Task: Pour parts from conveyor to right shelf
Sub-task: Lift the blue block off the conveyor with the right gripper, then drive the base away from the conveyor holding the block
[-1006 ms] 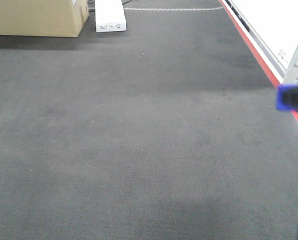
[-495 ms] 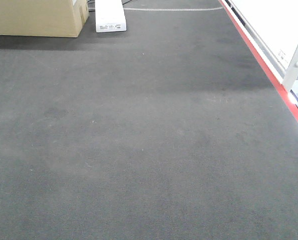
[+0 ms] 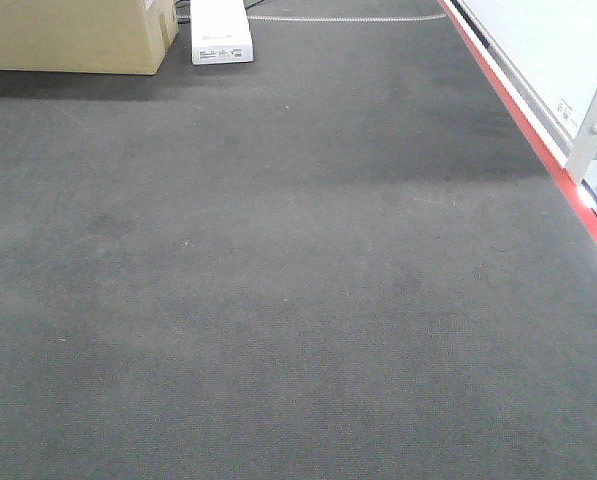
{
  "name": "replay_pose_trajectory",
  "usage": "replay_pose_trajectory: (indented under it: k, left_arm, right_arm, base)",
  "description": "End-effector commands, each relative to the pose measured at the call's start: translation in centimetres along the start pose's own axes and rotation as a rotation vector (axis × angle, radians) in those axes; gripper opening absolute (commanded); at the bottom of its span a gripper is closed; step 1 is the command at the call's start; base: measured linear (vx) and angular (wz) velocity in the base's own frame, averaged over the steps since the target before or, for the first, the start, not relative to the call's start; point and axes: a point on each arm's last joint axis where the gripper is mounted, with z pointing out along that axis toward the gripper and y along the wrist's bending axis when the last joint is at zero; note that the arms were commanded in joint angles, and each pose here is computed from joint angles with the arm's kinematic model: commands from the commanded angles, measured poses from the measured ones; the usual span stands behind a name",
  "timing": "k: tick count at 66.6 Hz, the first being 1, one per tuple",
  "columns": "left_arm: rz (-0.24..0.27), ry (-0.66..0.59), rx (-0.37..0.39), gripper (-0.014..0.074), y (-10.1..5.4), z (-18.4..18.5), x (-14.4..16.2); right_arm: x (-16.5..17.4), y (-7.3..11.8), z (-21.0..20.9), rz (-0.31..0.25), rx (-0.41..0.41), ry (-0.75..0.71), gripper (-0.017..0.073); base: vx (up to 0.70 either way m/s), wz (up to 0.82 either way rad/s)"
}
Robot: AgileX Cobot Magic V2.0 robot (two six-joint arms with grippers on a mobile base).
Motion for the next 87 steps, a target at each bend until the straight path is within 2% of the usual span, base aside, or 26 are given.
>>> replay_pose_trajectory:
  k: [1, 87]
  left_arm:
    - [-0.016, -0.11, 0.011, -0.0006, -0.08, -0.28, -1.41]
    - [-0.016, -0.108, 0.011, -0.0006, -0.08, -0.28, -1.4]
  right_arm:
    - [-1.49, -0.1, -0.26, -0.01, 0.011, -0.093, -0.0005]
    - [-1.43, -0.09, -0.25, -0.007, 0.009, -0.087, -0.0005]
  base:
    - [0.0, 0.0]
    - [0.0, 0.0]
